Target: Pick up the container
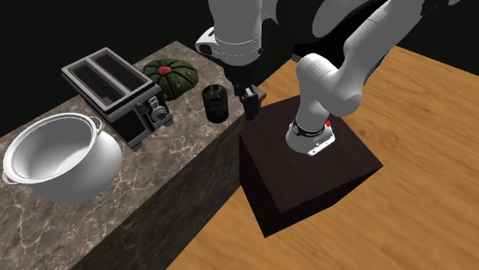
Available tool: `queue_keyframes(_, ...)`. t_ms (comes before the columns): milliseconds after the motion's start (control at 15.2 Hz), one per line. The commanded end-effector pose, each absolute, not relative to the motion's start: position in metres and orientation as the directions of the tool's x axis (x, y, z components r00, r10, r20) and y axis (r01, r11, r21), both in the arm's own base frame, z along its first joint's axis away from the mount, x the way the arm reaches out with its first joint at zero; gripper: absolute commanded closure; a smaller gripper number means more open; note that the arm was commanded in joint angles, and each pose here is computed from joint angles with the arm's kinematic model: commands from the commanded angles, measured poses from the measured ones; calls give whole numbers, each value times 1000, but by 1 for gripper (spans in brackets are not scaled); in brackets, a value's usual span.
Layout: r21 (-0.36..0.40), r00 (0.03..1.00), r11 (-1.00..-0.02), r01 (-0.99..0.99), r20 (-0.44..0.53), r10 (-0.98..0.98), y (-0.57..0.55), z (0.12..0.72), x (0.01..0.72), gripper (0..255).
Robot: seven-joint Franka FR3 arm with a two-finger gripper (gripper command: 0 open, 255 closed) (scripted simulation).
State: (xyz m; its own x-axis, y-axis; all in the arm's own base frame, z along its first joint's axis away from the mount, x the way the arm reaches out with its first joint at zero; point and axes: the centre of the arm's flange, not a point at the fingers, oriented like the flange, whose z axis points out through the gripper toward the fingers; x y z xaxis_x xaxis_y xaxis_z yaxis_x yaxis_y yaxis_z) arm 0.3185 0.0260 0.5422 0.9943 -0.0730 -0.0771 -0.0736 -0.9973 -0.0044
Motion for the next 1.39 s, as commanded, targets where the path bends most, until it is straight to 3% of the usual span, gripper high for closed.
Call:
queue_keyframes(0, -4, 994, -997, -74, -77, -73, 26, 542, 319, 0)
queue_keyframes(198, -13, 978, -980, 198, -62, 198, -8, 527, 306, 0)
queue_keyframes(462, -18, 844, -845, 534, -39, 534, -55, 507, 305, 0)
queue_keyframes(726, -15, 599, -600, 800, -16, 800, -99, 487, 321, 0)
queue_keyframes(990, -5, 319, -319, 948, 2, 948, -131, 468, 347, 0)
queue_keyframes(1320, -5, 319, -319, 948, 2, 948, -131, 442, 347, 0)
